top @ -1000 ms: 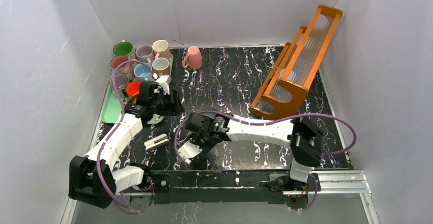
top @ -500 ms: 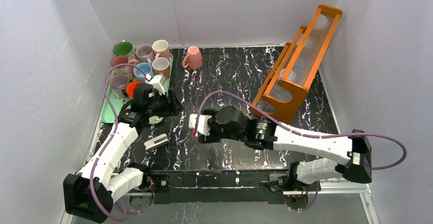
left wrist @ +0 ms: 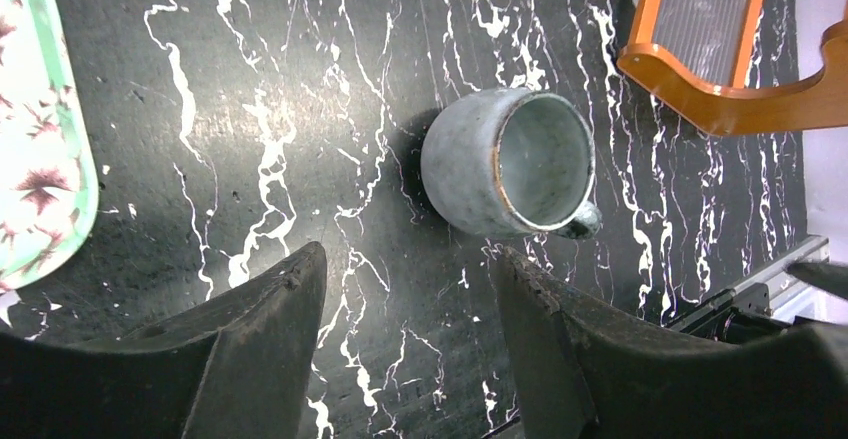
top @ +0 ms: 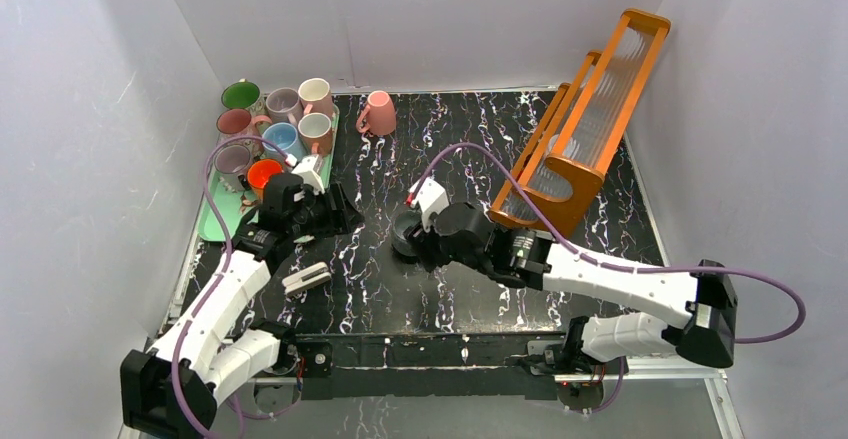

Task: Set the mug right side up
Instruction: Place the cup at the center of the board, then place the cup on the tray.

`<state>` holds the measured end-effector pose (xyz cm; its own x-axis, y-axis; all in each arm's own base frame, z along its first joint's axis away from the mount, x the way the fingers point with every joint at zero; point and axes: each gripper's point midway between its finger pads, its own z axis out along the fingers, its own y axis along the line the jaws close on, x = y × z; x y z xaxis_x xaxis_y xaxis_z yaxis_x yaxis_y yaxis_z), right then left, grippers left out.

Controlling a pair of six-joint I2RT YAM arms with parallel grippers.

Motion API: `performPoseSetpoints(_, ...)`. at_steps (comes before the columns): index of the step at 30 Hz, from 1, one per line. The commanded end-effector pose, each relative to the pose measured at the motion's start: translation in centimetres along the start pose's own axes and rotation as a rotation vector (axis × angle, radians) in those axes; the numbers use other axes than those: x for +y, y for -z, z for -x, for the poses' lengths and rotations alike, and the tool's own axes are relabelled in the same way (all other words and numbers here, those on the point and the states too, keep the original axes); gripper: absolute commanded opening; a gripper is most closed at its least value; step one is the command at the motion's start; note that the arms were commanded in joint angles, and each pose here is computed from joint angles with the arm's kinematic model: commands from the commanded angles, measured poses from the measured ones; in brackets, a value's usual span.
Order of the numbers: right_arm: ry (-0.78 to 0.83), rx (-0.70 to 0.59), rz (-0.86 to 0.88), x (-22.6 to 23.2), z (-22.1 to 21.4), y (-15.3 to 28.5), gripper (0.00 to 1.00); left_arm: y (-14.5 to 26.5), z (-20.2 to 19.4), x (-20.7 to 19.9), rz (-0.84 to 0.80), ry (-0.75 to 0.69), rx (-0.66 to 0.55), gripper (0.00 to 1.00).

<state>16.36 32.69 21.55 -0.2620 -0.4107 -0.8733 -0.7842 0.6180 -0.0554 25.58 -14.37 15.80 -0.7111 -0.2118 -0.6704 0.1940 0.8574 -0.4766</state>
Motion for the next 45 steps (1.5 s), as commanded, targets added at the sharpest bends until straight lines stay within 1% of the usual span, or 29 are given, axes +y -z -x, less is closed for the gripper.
performPoseSetpoints(1,-0.182,0.091,0.004,-1.6,-3.0,-2.0,0.65,-1.0,-1.7,0.0,-0.028,0.013,0.066,0.59)
performPoseSetpoints(3,-0.246,0.124,-0.019,-3.3,-4.2,-2.9,0.62,-1.2,-1.8,0.1,-0.027,0.02,0.069,0.6)
performPoseSetpoints(5,-0.284,0.145,-0.068,-4.8,-5.0,-3.4,0.54,-1.3,-1.7,0.3,-0.019,0.023,0.055,0.6)
performPoseSetpoints(6,-0.293,0.15,-0.1,-5.5,-5.3,-3.6,0.52,-1.3,-1.8,0.3,-0.018,0.025,0.051,0.6)
performPoseSetpoints(8,-0.291,0.171,-0.168,-6.7,-6.1,-3.9,0.46,-1.4,-2.2,0.4,-0.024,0.035,0.056,0.6)
performPoseSetpoints(10,-0.288,0.199,-0.227,-7.7,-7.2,-4.1,0.43,-1.6,-2.7,0.1,-0.044,0.042,0.075,0.6)
performPoseSetpoints(12,-0.289,0.228,-0.247,-8.0,-8.2,-4.6,0.39,-1.7,-3.2,-0.1,-0.067,0.049,0.097,0.6)
performPoseSetpoints(14,-0.287,0.252,-0.259,-8.1,-9.2,-5.0,0.37,-1.6,-3.4,-0.5,-0.09,0.048,0.11,0.6)
performPoseSetpoints(17,-0.284,0.302,-0.28,-8.3,-10.9,-5.7,0.37,-1.2,-3.2,-1.2,-0.122,0.053,0.106,0.6)
performPoseSetpoints(20,-0.313,0.338,-0.225,-7.0,-11.9,-6.7,0.36,-1.0,-3.1,-2.1,-0.163,0.078,0.095,0.59)
performPoseSetpoints(23,-0.359,0.357,-0.16,-5.4,-12.2,-7.4,0.35,-0.9,-3.6,-2.1,-0.159,0.096,0.094,0.59)
performPoseSetpoints(27,-0.424,0.318,-0.04,-2.8,-11.0,-8.4,0.35,-1.1,-4.8,-1.6,-0.13,0.092,0.093,0.59)
performPoseSetpoints(30,-0.441,0.27,0.042,-0.8,-9.8,-9.1,0.35,-1.1,-5.3,-1.9,-0.128,0.076,0.102,0.59)
performPoseSetpoints(35,-0.475,0.226,0.086,0.4,-8.3,-10.5,0.37,-1.1,-4.7,-2.8,-0.122,0.031,0.071,0.59)
performPoseSetpoints(41,-0.494,0.154,0.055,-0.3,-6.6,-10.4,0.41,-1.5,-5.3,-3.6,-0.12,-0.011,0.083,0.59)
performPoseSetpoints(45,-0.498,0.134,-0.049,-2.3,-5.8,-8.7,0.48,-1.9,-5.8,-4.3,-0.103,-0.053,0.082,0.59)
